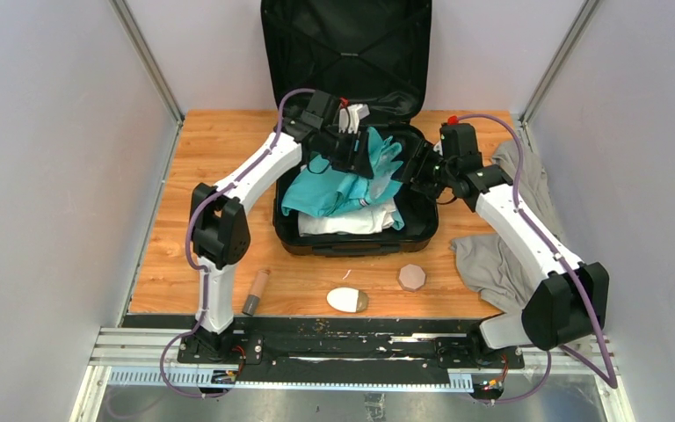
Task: Pack the luggage
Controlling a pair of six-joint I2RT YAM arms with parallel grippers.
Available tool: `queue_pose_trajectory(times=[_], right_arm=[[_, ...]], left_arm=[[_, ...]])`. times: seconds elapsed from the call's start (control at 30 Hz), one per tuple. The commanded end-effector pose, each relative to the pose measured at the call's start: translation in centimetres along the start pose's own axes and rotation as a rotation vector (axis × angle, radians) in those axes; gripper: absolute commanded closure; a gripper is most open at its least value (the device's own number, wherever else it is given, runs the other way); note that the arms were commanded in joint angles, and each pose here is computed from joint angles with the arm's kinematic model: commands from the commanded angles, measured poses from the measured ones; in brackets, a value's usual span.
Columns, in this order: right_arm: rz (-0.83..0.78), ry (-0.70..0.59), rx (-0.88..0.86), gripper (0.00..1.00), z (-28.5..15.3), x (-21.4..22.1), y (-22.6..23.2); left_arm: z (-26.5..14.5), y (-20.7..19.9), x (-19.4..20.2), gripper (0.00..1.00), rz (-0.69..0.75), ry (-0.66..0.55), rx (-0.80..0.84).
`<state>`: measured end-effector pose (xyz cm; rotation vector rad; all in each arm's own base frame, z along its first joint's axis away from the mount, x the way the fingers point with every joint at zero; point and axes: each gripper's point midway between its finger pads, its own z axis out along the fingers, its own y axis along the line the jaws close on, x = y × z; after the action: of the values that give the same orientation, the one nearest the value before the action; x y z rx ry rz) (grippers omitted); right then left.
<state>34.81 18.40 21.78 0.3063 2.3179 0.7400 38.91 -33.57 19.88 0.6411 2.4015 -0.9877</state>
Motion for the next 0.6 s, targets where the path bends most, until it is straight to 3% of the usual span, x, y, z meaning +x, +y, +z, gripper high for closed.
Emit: queue_pose_trajectory(times=[0.0,0.03,0.07,0.23,0.37,0.57], right_arm=[[0.013,0.013,0.015,0.34,-0.8,-0.1,-1.3],[0.012,0.015,0.016,0.33,-0.8,-0.2,-1.3],[0.011,0.019,0.021,0.33,-0.7,-0.2,-1.5],[0.008,0.034,0.032,0.33,-0.1,-0.6,-1.7],[0.008,0.032,0.025,0.33,0.3,-1.2,-1.3],[-0.012,0.095,-0.011,0.39,2.3,-0.8,0.5]], left_arm=[[2.5,-1.3,-2.2,0.18,-0.069,-0.125,0.091],[2.6,-1.8,-2.2,0.03,-0.086,-0.128,0.128],[2.5,-2.6,-2.3,0.0,-0.095,-0.132,0.168],[-0.5,-5.0,-3.3,0.0,-0.074,-0.179,0.278],[-4.9,-4.6,-4.4,0.0,-0.064,-0.253,0.312],[-9.6,-0.5,-3.3,0.0,0.099,-0.285,0.164]])
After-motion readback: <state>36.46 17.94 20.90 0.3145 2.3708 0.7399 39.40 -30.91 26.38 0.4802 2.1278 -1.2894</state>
